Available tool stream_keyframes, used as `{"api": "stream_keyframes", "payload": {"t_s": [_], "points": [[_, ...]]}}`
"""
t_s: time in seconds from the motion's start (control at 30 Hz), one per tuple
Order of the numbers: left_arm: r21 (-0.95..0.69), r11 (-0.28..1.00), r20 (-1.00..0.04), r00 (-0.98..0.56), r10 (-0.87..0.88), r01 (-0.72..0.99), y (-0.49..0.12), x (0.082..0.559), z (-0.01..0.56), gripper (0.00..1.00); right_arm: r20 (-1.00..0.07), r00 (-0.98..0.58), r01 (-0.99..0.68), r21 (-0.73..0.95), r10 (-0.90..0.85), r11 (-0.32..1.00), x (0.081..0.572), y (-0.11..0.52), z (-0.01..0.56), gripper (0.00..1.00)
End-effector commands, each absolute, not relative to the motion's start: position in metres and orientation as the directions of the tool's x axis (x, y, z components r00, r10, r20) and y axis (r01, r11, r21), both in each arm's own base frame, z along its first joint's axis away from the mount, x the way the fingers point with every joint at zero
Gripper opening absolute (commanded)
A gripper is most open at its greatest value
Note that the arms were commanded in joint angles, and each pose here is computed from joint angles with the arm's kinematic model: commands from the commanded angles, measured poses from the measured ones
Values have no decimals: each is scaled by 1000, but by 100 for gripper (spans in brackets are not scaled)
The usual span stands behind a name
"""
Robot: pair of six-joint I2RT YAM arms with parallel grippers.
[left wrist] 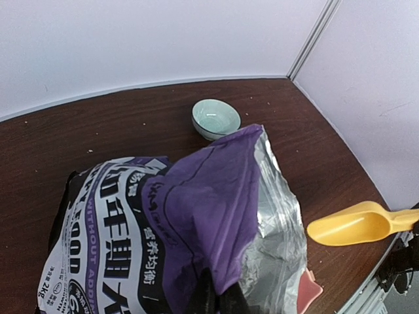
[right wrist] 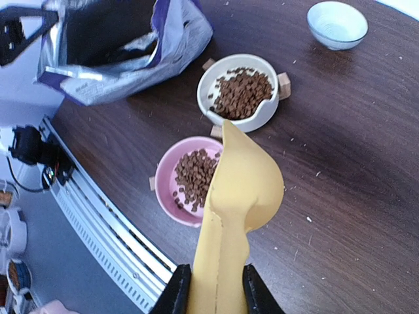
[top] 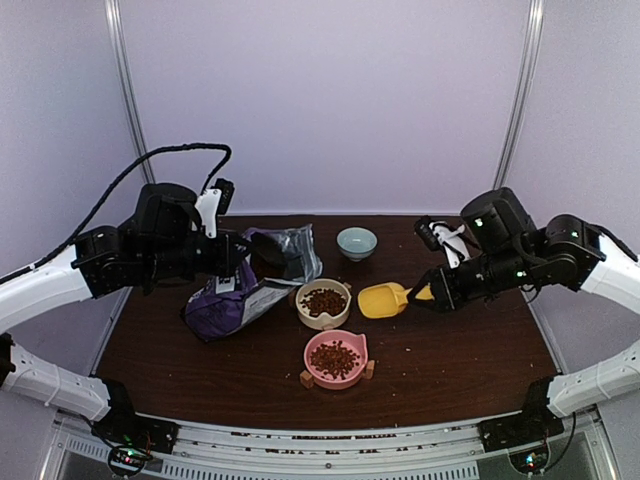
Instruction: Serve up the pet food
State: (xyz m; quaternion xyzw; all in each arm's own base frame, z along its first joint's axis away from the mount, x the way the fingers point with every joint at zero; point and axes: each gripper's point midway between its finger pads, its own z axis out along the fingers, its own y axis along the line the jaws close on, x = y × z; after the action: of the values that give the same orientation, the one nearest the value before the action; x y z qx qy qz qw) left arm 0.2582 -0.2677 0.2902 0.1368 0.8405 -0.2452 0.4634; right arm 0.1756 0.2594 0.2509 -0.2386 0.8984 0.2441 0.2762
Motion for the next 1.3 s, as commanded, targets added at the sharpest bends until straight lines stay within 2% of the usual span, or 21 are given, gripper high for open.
{"api": "stream_keyframes", "payload": {"t_s": [0.0,0.13,0.3,0.53,1.07,1.27], "points": [[-268,860,-888,-458,-46,433,-260,269,319,0,-657,-749,-438,391,-88,809,205,239,264,12],[-247,868,-899,-437,-39,431,-253,269,326,0,-624,-773,-317,539,117,781,233,223,245,12],[-212,880,-904,-427,-11,426,-245,268,330,0,-508,-794,-173,716,334,676,249,217,199,12],[-219,884,-908,-419,-29,413,-234,266,335,0,-406,-770,-68,819,492,570,253,213,155,13],[-204,893,-910,-413,-23,401,-227,267,340,0,-370,-814,12,760,448,650,244,205,80,15],[-210,891,-909,-416,-27,401,-227,267,338,0,-363,-830,37,721,423,692,242,201,56,20]]}}
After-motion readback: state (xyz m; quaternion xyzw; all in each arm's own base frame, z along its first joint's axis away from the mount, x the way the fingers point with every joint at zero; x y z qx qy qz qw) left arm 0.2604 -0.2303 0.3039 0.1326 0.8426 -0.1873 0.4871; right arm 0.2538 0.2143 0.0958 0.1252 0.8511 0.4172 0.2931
